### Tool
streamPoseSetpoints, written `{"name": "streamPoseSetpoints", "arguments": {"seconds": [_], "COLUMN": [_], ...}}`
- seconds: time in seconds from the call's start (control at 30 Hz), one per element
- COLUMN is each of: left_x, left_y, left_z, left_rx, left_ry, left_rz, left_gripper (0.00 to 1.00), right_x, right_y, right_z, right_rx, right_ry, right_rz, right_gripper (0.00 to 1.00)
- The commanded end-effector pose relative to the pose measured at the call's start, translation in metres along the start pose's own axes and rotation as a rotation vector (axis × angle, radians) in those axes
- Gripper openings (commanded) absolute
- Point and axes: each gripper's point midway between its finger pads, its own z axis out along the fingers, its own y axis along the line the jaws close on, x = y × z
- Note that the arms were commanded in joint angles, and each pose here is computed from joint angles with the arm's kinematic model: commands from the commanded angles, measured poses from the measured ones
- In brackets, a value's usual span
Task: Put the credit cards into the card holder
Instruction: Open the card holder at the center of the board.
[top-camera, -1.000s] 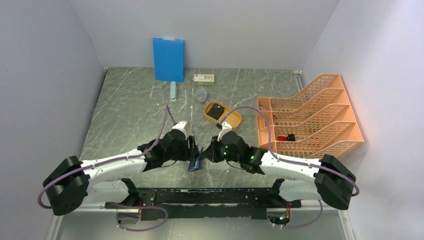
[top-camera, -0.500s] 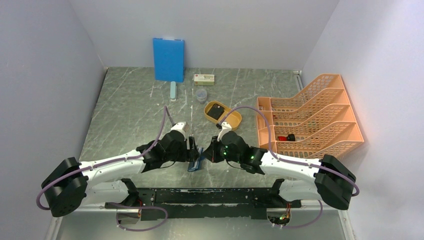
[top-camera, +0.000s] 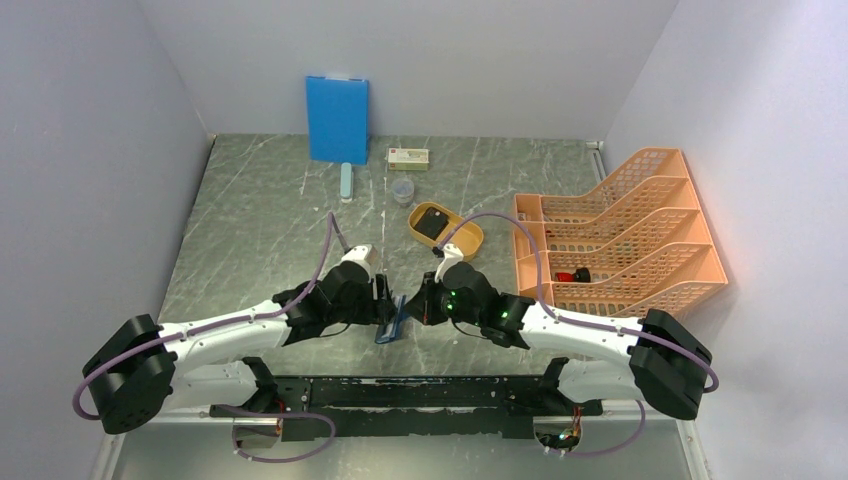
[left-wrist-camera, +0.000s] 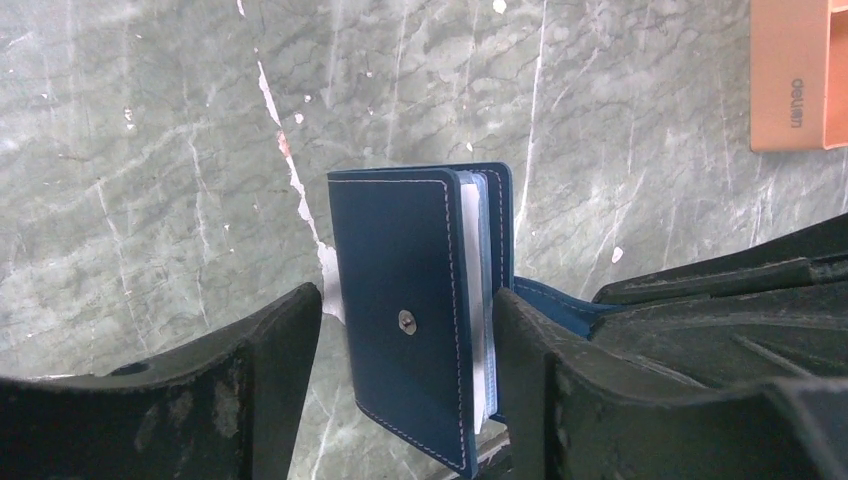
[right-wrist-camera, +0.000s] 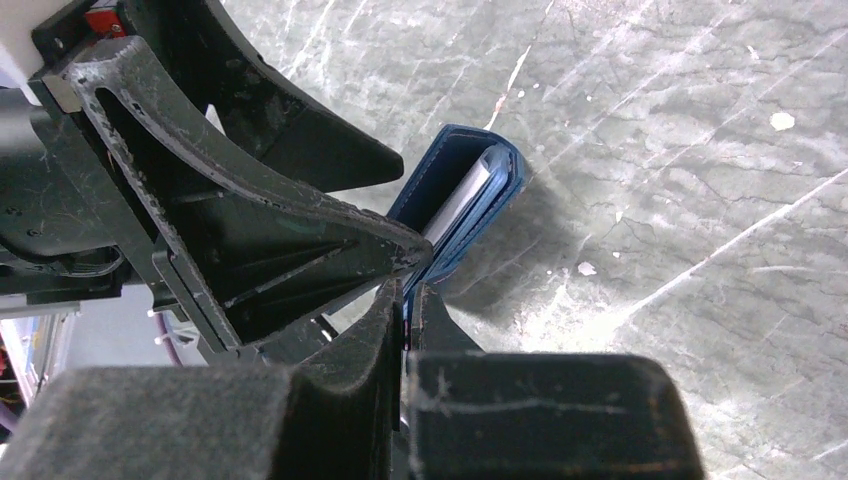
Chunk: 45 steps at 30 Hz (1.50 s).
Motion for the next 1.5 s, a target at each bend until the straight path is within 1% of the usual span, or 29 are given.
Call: {"name": "streamPoseSetpoints", "arguments": {"seconds": [0.0,0.07,0.13,0.23,0.4,0.57,0.8,0.93,1.1,1.3,1.47], "left_x": [0.001,0.0,-0.002,-0.003,0.002,0.006,0.008,0.008,0.006,0.005,0.01], "left_y": [-0.001,-0.004,-0.005,-0.005,0.002,0.007,0.016,0.016,0.013,0.004,0.007], "left_z": [0.0,-0.001,-0.002,-0.003,-0.001,0.001,0.0,-0.001,-0.004,-0.005,-0.001], "left_rx": [0.015,0.027,0.036,0.034,0.008,-0.007,-0.049,-0.049,-0.033,0.01,-0.004], "left_ry": [-0.005,-0.011,-0.02,-0.023,-0.007,0.0,0.004,-0.003,-0.009,-0.004,0.013], "left_rz": [0.018,0.015,0.015,0.019,0.019,0.019,0.026,0.022,0.018,0.014,0.017], "left_gripper": [0.71,0.77,0.8,0.8,0.7,0.64,0.47,0.42,0.42,0.49,0.48], "right_x": [-0.018,-0.019,-0.02,-0.021,-0.021,-0.018,-0.01,-0.004,0.002,0.01,0.014], "right_y": [0.024,0.028,0.03,0.031,0.03,0.027,0.015,0.0,-0.017,-0.038,-0.044], "right_z": [-0.004,-0.004,-0.004,-0.004,-0.004,-0.004,-0.005,-0.004,-0.003,-0.002,-0.001], "right_rx": [-0.075,-0.092,-0.098,-0.1,-0.096,-0.089,-0.051,0.003,0.069,0.155,0.175], "right_ry": [-0.05,-0.046,-0.046,-0.048,-0.049,-0.044,-0.031,-0.035,-0.032,-0.023,-0.011], "right_rz": [0.011,0.014,0.014,0.014,0.017,0.022,0.026,0.035,0.047,0.066,0.068], "right_gripper": [0.0,0.0,0.0,0.0,0.0,0.0,0.0,0.0,0.0,0.0,0.0]}}
